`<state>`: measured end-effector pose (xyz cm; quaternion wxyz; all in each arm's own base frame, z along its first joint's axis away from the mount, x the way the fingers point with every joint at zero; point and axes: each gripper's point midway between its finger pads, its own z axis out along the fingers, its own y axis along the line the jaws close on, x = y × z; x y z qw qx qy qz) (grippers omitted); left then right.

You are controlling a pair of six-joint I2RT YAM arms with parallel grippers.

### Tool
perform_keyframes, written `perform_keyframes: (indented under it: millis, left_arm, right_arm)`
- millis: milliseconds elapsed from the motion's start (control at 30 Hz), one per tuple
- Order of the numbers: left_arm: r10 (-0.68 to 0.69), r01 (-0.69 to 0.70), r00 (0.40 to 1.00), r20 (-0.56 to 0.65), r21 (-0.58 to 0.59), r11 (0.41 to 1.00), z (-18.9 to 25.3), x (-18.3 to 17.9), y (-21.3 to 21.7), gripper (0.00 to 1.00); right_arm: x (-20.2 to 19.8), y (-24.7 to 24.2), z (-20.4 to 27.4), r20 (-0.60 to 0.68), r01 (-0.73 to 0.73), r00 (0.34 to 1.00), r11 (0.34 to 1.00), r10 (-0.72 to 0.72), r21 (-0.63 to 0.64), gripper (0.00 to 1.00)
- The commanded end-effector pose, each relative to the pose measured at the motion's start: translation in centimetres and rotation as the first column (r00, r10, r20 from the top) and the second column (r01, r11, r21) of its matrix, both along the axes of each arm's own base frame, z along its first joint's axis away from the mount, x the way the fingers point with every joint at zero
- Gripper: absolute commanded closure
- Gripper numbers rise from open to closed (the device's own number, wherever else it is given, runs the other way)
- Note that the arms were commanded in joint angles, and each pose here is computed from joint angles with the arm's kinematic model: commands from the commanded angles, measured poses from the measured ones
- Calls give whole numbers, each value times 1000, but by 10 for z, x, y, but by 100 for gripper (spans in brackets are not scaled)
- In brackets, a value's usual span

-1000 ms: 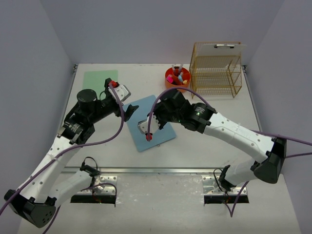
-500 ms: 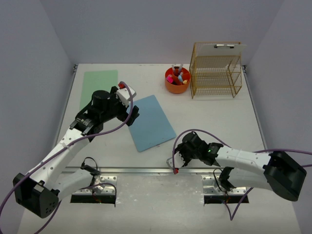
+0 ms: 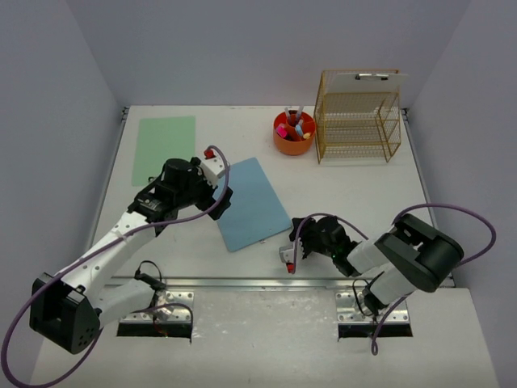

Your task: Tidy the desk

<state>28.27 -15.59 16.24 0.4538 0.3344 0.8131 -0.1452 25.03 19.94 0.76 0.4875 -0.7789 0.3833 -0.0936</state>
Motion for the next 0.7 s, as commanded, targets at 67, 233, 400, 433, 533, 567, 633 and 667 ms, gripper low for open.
perform_keyframes:
  millis: [67,233,400,433,533,567,633,667]
  left_arm:
    - [-6,7,999,53,-8,1000,8,11,-5,0]
    - [22,-22,999,35,-23,1000,2,12,-4,0]
    - [84,-84,996,8,-15,996,-1,10,5,0]
    - [97,-97,995,7,-17,995,1,11,7,0]
    - [104,-103,994,20,-51,993,7,8,11,0]
    - [87,-85,996,25,-53,995,6,5,10,0]
    - [40,-38,998,44,-57,998,6,-2,9,0]
    - [-15,19,997,71,-62,998,10,-10,5,0]
  right_arm:
    - [-12,18,5,28,-118,993,991,116,71,60]
    - [-3,31,5,68,-147,988,985,141,90,65]
    - [13,43,6,141,-156,980,981,139,118,79]
    - [14,44,7,147,-155,980,980,136,123,87]
    - [14,44,20,160,-148,979,977,124,150,99]
    - [13,43,22,151,-144,981,978,121,153,100]
    - [15,43,39,171,-138,979,973,107,184,100]
    - [16,44,52,182,-129,979,970,91,208,100]
